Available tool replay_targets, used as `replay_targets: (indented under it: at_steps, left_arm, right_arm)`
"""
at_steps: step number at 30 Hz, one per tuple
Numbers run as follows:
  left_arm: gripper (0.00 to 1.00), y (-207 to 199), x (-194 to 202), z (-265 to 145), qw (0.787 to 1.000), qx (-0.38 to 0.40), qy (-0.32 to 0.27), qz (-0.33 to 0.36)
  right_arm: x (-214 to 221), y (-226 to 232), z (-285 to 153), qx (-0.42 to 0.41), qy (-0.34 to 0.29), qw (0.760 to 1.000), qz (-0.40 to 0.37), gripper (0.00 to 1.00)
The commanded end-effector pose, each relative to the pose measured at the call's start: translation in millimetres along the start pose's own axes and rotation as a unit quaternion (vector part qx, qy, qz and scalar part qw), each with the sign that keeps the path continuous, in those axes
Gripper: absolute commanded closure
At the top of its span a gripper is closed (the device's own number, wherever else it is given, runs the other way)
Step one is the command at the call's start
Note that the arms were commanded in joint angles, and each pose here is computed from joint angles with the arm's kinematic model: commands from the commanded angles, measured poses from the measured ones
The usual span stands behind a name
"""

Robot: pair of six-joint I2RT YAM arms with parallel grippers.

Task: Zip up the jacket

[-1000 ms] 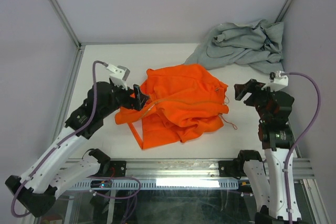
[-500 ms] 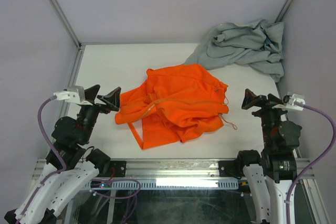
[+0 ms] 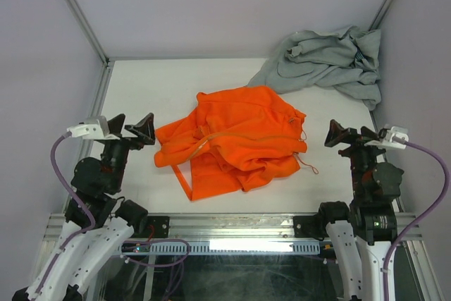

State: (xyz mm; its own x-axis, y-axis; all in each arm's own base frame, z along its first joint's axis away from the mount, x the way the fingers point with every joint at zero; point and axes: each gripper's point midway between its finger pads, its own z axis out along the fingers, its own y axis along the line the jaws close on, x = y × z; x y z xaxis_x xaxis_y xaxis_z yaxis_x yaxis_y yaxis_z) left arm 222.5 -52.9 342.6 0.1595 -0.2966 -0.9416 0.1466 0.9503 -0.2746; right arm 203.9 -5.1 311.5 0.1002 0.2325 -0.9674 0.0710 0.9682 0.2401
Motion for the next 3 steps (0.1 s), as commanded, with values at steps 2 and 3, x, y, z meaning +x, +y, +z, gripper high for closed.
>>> replay_targets:
  at_steps: [2, 3]
  left_arm:
    - [0.01, -0.4, -11.4, 4.4, 1.000, 0.000, -0.023, 0.003]
    - [0.01, -0.4, -11.5, 4.5, 1.000, 0.000, -0.023, 0.003]
  right_arm:
    - [-20.6, 6.3, 1.4, -0.013, -0.031, 0.999, -0.009, 0.01]
    - [-20.3, 5.8, 1.7, -0.012, -0.031, 0.999, -0.009, 0.01]
